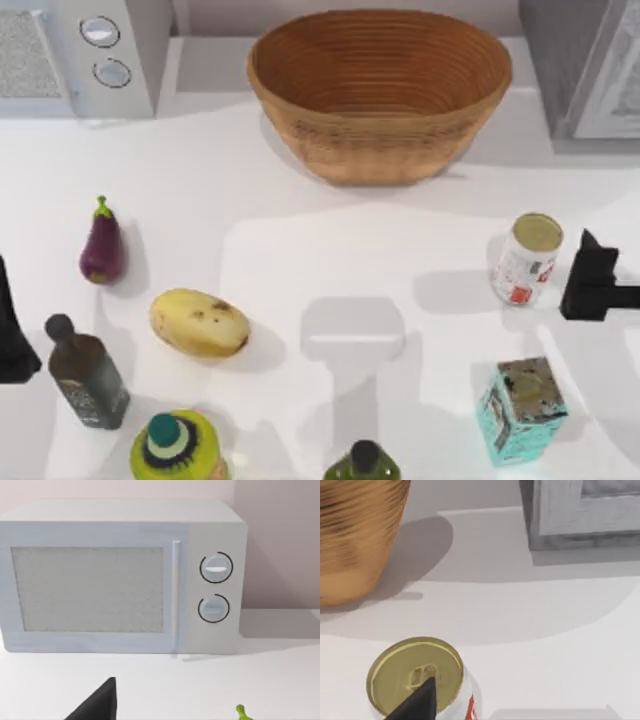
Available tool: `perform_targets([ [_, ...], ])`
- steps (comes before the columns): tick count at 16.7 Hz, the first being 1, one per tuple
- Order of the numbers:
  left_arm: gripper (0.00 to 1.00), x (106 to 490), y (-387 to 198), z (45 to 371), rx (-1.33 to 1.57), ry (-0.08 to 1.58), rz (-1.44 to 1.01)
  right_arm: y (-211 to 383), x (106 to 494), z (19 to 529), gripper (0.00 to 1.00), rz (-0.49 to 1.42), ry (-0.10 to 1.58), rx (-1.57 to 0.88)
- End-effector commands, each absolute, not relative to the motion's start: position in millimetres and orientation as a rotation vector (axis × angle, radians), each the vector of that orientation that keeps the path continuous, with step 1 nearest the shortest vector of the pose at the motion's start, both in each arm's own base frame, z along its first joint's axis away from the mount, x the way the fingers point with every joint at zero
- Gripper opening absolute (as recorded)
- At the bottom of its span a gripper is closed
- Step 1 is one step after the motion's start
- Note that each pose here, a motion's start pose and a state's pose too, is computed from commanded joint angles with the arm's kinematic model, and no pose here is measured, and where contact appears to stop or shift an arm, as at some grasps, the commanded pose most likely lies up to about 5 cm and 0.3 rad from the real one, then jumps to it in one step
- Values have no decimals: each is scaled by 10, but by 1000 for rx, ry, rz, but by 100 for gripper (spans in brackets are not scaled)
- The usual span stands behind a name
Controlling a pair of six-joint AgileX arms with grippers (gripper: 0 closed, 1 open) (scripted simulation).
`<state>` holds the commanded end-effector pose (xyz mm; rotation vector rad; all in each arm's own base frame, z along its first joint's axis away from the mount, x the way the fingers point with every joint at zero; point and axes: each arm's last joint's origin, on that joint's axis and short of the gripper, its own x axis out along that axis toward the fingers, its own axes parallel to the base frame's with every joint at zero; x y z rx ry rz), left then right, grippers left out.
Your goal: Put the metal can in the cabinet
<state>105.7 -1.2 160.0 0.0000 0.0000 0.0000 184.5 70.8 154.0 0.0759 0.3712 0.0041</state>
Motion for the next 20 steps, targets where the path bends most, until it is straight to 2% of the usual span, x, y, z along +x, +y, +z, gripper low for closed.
perform_targets([
  [8,100,1057,-12,1600,0,0,0,1327,2084,1043,100,-9,483,15],
  [20,100,1057,-12,1600,0,0,0,1378,2208,1004,100,-16,480,14],
])
